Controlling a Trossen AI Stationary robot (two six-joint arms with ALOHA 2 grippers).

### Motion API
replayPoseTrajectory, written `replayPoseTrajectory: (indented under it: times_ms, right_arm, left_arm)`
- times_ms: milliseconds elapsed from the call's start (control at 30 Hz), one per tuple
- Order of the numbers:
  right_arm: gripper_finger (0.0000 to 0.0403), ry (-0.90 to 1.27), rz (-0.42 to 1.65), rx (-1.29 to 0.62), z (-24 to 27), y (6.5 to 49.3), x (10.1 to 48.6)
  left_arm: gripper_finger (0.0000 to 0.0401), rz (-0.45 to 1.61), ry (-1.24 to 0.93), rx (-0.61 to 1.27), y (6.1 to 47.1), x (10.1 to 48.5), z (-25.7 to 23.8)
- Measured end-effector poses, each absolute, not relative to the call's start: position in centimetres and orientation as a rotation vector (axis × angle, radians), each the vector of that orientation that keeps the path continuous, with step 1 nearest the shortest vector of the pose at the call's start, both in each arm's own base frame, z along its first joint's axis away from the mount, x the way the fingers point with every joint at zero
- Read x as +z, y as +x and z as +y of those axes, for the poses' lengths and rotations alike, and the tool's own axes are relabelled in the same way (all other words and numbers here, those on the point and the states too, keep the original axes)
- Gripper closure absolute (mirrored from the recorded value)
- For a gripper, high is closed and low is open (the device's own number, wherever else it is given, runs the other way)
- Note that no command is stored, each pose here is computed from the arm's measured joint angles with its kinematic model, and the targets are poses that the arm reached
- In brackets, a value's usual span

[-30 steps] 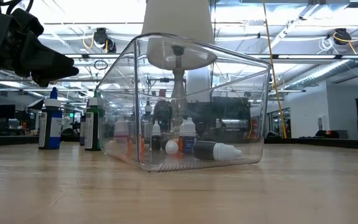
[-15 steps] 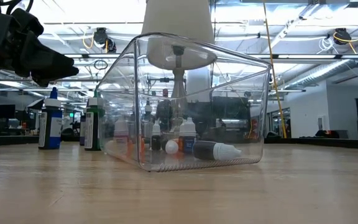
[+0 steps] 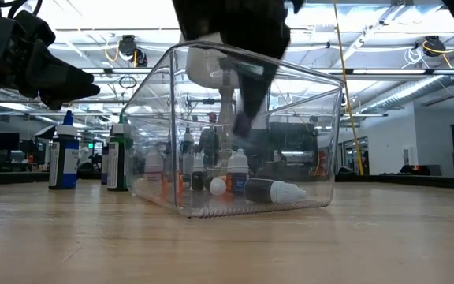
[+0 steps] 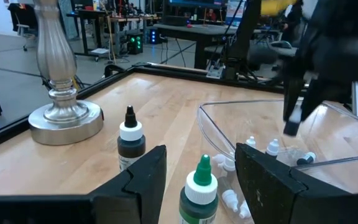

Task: Pick & Place food coloring
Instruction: Put the violet food coloring bottle into the bin

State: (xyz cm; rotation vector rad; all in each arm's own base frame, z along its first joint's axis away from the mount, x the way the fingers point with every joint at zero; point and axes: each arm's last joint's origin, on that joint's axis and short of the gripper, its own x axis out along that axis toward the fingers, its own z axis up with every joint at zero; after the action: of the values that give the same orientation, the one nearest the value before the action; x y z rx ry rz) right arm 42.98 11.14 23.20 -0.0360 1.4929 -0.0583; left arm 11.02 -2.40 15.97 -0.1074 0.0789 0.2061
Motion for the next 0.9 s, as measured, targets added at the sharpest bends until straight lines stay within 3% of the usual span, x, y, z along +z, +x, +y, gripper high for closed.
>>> replayPoseTrajectory:
  times_ms: [200,633,900]
  right_arm:
    - [0.0356,-0.041,1.581,-0.037,11.0,42.8,20.1]
    - [0.0354,0.034,1.58,0.015,10.1,42.9,17.4]
    - [0.0296,0.083,1.578,-0.009,10.2,42.8,17.6]
  left_arm:
    - [0.021,0.079,-0.108,0.206,11.0,16.0,-2.4]
    - [0.021,0.079,-0.107,0.206,11.0,16.0,-2.4]
    - [0.021,0.079,-0.107,0.206,11.0,16.0,-2.4]
